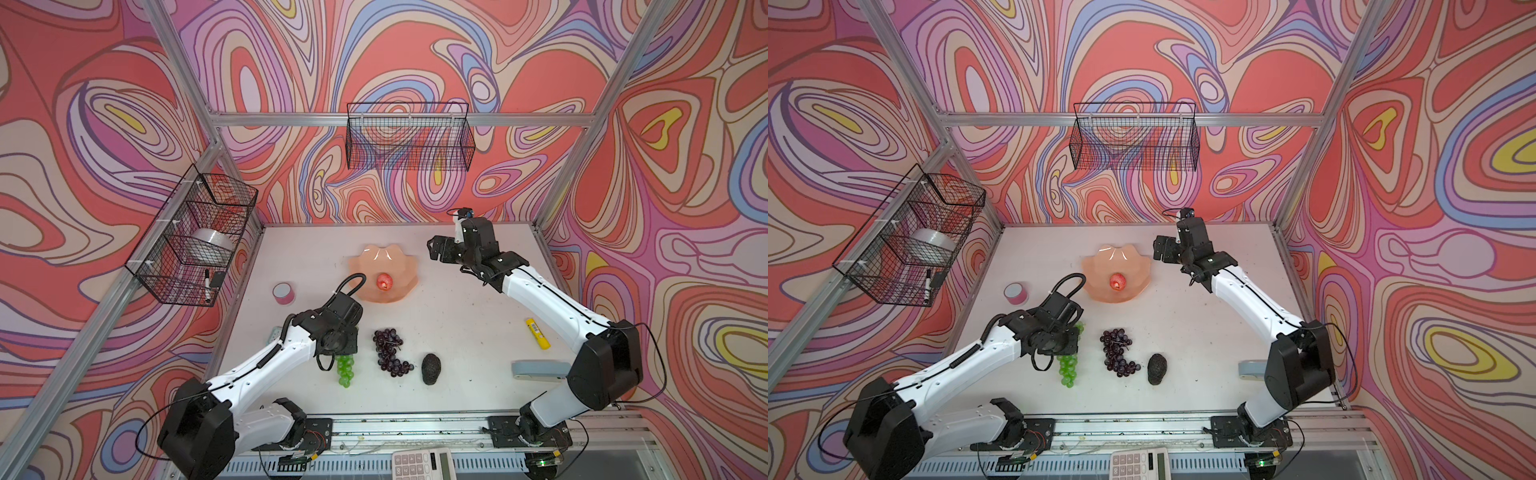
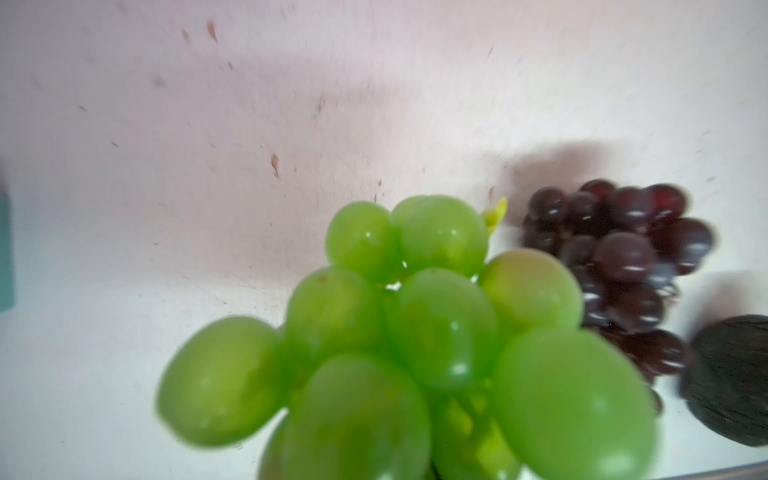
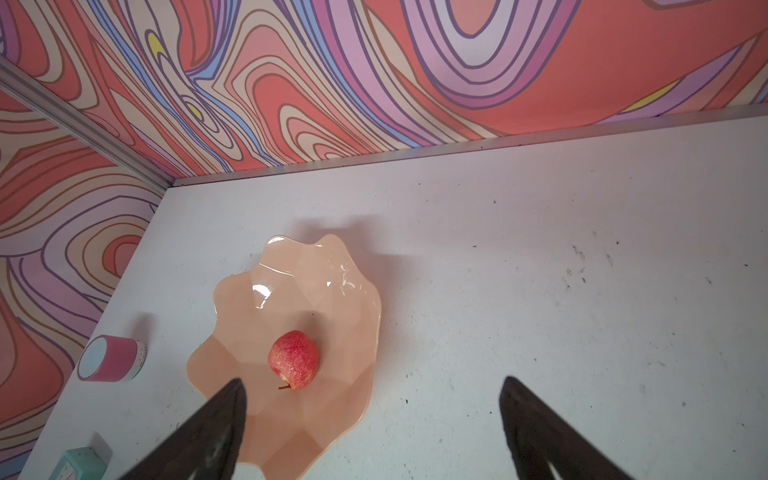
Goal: Place and organize the fake fruits in the fruit bowl
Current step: 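Grasp the green grapes with the left gripper and lift toward the bowl, then lower the green grapes into the bowl and open the left gripper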
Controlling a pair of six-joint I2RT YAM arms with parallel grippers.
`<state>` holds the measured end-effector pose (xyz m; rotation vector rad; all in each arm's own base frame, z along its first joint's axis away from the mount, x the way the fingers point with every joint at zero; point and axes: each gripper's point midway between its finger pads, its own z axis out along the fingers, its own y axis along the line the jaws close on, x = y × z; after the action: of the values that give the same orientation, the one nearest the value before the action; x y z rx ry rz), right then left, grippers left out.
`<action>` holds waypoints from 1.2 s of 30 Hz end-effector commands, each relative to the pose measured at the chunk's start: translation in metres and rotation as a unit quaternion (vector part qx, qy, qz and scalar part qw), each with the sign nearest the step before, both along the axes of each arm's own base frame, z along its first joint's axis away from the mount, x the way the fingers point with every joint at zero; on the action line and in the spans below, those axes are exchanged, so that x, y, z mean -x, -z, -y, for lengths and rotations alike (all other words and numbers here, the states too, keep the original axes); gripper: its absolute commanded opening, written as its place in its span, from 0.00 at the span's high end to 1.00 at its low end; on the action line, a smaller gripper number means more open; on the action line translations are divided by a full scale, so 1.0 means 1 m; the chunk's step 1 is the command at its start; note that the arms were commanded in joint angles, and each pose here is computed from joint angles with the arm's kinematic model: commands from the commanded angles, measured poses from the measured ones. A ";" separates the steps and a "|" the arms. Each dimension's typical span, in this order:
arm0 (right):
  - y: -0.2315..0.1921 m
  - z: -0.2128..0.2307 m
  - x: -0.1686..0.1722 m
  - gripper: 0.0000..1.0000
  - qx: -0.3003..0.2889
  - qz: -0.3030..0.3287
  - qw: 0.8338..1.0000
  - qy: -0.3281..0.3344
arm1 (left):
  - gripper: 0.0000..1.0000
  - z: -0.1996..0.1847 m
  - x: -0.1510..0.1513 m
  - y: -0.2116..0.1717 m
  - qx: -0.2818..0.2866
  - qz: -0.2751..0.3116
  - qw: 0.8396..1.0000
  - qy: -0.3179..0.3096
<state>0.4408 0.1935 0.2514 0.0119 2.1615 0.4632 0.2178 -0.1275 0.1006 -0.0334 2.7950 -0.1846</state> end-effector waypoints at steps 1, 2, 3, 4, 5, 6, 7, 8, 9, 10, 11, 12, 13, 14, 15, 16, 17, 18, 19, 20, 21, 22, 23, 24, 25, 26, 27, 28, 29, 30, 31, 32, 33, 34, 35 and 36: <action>0.003 0.003 0.000 0.02 -0.002 -0.002 1.000 0.004 | 0.77 -0.013 -0.005 -0.039 -0.029 0.043 0.999 0.011; 0.002 0.003 0.000 0.02 -0.003 0.000 1.000 0.004 | 0.77 -0.014 -0.010 -0.052 -0.034 0.058 0.998 0.016; 0.001 0.003 0.000 0.02 -0.003 -0.001 1.000 0.004 | 0.77 -0.014 -0.015 -0.062 -0.036 0.070 0.997 0.017; 0.002 0.003 0.001 0.02 -0.003 -0.001 1.000 0.004 | 0.77 -0.012 -0.022 -0.073 -0.036 0.082 0.996 0.021; 0.002 0.003 0.001 0.02 -0.004 -0.001 1.000 0.003 | 0.77 -0.009 -0.029 -0.082 -0.032 0.092 0.995 0.026; 0.001 0.003 0.002 0.02 -0.004 0.000 1.000 0.002 | 0.77 -0.006 -0.036 -0.088 -0.028 0.097 0.994 0.029; 0.002 0.003 0.003 0.02 -0.004 -0.001 1.000 0.002 | 0.77 -0.001 -0.044 -0.094 -0.023 0.103 0.994 0.036; 0.002 0.003 0.004 0.02 -0.004 -0.002 1.000 0.001 | 0.76 0.005 -0.054 -0.097 -0.018 0.107 0.993 0.043; 0.003 0.004 0.005 0.02 -0.004 -0.003 1.000 0.000 | 0.76 0.010 -0.063 -0.102 -0.013 0.112 0.992 0.049; 0.003 0.004 0.007 0.02 -0.004 -0.004 1.000 -0.001 | 0.76 0.015 -0.074 -0.103 -0.014 0.112 0.992 0.056; 0.003 0.005 0.010 0.02 -0.002 -0.004 1.000 -0.001 | 0.75 0.019 -0.087 -0.104 -0.015 0.111 0.992 0.060; 0.005 0.007 0.012 0.02 0.000 -0.008 1.000 -0.001 | 0.75 0.023 -0.099 -0.109 -0.013 0.116 0.991 0.062; 0.007 0.009 0.016 0.02 0.004 -0.012 1.000 0.000 | 0.75 0.028 -0.113 -0.106 -0.010 0.112 0.991 0.066; 0.007 0.012 0.018 0.03 0.008 -0.014 1.000 0.004 | 0.75 0.034 -0.126 -0.109 -0.001 0.115 0.991 0.070; 0.008 0.015 0.023 0.03 0.015 -0.021 1.000 0.005 | 0.74 0.040 -0.142 -0.108 0.008 0.115 0.991 0.074; 0.010 0.017 0.028 0.04 0.017 -0.028 0.999 0.007 | 0.72 0.046 -0.156 -0.106 0.015 0.115 0.990 0.083; 0.011 0.019 0.033 0.04 0.020 -0.035 0.999 0.008 | 0.72 0.049 -0.169 -0.105 0.014 0.116 0.990 0.082; 0.012 0.022 0.039 0.05 0.023 -0.043 0.999 0.010 | 0.72 0.051 -0.184 -0.100 0.010 0.110 0.991 0.082; 0.014 0.024 0.046 0.05 0.029 -0.049 0.998 0.012 | 0.73 0.052 -0.198 -0.096 0.003 0.103 0.991 0.082; 0.014 0.025 0.053 0.05 0.037 -0.050 0.998 0.014 | 0.73 0.052 -0.208 -0.091 -0.005 0.096 0.992 0.080; 0.015 0.027 0.060 0.05 0.045 -0.052 0.998 0.016 | 0.73 0.052 -0.219 -0.086 -0.014 0.090 0.993 0.081; 0.017 0.027 0.067 0.05 0.052 -0.055 0.997 0.015 | 0.73 0.054 -0.229 -0.080 -0.019 0.086 0.993 0.081; 0.019 0.028 0.073 0.05 0.053 -0.061 0.997 0.014 | 0.74 0.055 -0.236 -0.076 -0.022 0.083 0.993 0.082; 0.021 0.029 0.080 0.06 0.055 -0.066 0.996 0.014 | 0.74 0.057 -0.244 -0.069 -0.023 0.076 0.993 0.082; 0.024 0.029 0.087 0.06 0.058 -0.071 0.996 0.013 | 0.74 0.058 -0.251 -0.063 -0.022 0.071 0.994 0.081; 0.026 0.029 0.093 0.06 0.058 -0.075 0.995 0.011 | 0.75 0.058 -0.256 -0.057 -0.024 0.061 0.995 0.079; 0.030 0.029 0.100 0.06 0.061 -0.081 0.995 0.010 | 0.75 0.057 -0.260 -0.052 -0.027 0.052 0.995 0.077; 0.033 0.030 0.105 0.06 0.063 -0.087 0.994 0.008 | 0.75 0.054 -0.264 -0.046 -0.032 0.043 0.996 0.074; 0.037 0.030 0.110 0.06 0.065 -0.093 0.994 0.006 | 0.75 0.053 -0.266 -0.041 -0.035 0.037 0.996 0.074; 0.041 0.031 0.115 0.06 0.069 -0.101 0.993 0.005 | 0.75 0.052 -0.268 -0.036 -0.038 0.033 0.996 0.074; 0.044 0.032 0.120 0.06 0.070 -0.107 0.992 0.005 | 0.75 0.051 -0.271 -0.033 -0.040 0.033 0.996 0.073; 0.047 0.033 0.123 0.07 0.071 -0.111 0.991 0.004 | 0.75 0.051 -0.272 -0.029 -0.041 0.030 0.996 0.074; 0.050 0.034 0.128 0.07 0.070 -0.117 0.991 0.005 | 0.75 0.052 -0.274 -0.026 -0.044 0.028 0.996 0.076; 0.052 0.033 0.131 0.07 0.068 -0.120 0.990 0.003 | 0.75 0.049 -0.276 -0.022 -0.051 0.024 0.996 0.073; 0.054 0.033 0.134 0.07 0.066 -0.123 0.990 0.003 | 0.75 0.048 -0.278 -0.018 -0.056 0.019 0.996 0.073; 0.056 0.032 0.138 0.08 0.063 -0.128 0.990 0.003 | 0.75 0.049 -0.278 -0.015 -0.059 0.013 0.995 0.074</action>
<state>0.3169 0.1652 0.2012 -0.0211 2.4068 0.3396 0.4978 -0.1833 0.1169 0.1791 2.7433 -0.1030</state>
